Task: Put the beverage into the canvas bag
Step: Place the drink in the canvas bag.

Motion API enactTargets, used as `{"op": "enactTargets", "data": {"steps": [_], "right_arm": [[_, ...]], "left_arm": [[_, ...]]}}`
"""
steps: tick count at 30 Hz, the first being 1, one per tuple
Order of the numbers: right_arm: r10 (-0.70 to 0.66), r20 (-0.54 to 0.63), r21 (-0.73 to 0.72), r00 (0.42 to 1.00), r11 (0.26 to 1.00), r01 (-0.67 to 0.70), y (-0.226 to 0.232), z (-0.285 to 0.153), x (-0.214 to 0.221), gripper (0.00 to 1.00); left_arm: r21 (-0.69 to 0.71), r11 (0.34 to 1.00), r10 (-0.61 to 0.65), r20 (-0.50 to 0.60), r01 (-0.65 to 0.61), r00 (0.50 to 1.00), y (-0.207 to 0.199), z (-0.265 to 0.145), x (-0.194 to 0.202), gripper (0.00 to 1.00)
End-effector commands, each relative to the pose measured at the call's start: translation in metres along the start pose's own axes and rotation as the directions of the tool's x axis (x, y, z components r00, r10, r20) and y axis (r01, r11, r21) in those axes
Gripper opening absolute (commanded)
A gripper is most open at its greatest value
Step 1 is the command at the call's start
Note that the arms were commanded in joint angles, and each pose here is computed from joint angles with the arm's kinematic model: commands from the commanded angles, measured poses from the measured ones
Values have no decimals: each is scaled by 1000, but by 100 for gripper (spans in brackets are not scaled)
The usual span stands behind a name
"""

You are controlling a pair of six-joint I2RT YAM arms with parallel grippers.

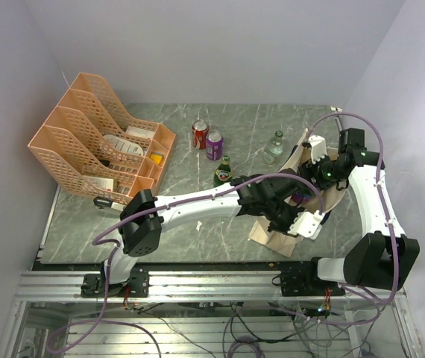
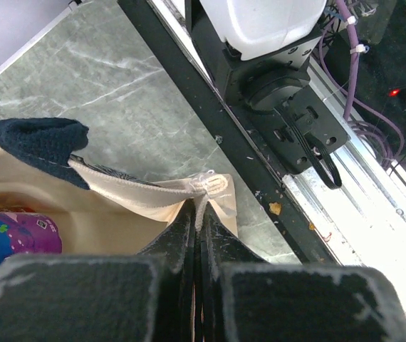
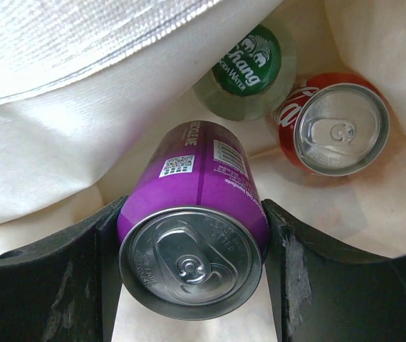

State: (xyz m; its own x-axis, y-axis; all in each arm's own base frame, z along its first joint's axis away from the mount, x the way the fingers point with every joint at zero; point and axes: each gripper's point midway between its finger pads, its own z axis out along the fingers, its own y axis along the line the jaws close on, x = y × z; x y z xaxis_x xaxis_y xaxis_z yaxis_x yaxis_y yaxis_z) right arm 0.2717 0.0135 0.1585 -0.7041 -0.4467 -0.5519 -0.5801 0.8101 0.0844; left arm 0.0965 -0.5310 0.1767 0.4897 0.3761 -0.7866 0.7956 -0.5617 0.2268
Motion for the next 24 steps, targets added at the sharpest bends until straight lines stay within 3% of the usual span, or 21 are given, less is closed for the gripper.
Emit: {"op": "enactTargets", "data": {"steps": [1,24], "right_arm": [[-74,57,81,996,994,69,-16,6,-17,25],[-47,-17,253,999,966,50,-66,47,1,25]], "left_arm": [[1,998,-55,-36,55,998,0,-6,18,7],[-17,997,-76,-12,76,997,8,-23,17,7]]}}
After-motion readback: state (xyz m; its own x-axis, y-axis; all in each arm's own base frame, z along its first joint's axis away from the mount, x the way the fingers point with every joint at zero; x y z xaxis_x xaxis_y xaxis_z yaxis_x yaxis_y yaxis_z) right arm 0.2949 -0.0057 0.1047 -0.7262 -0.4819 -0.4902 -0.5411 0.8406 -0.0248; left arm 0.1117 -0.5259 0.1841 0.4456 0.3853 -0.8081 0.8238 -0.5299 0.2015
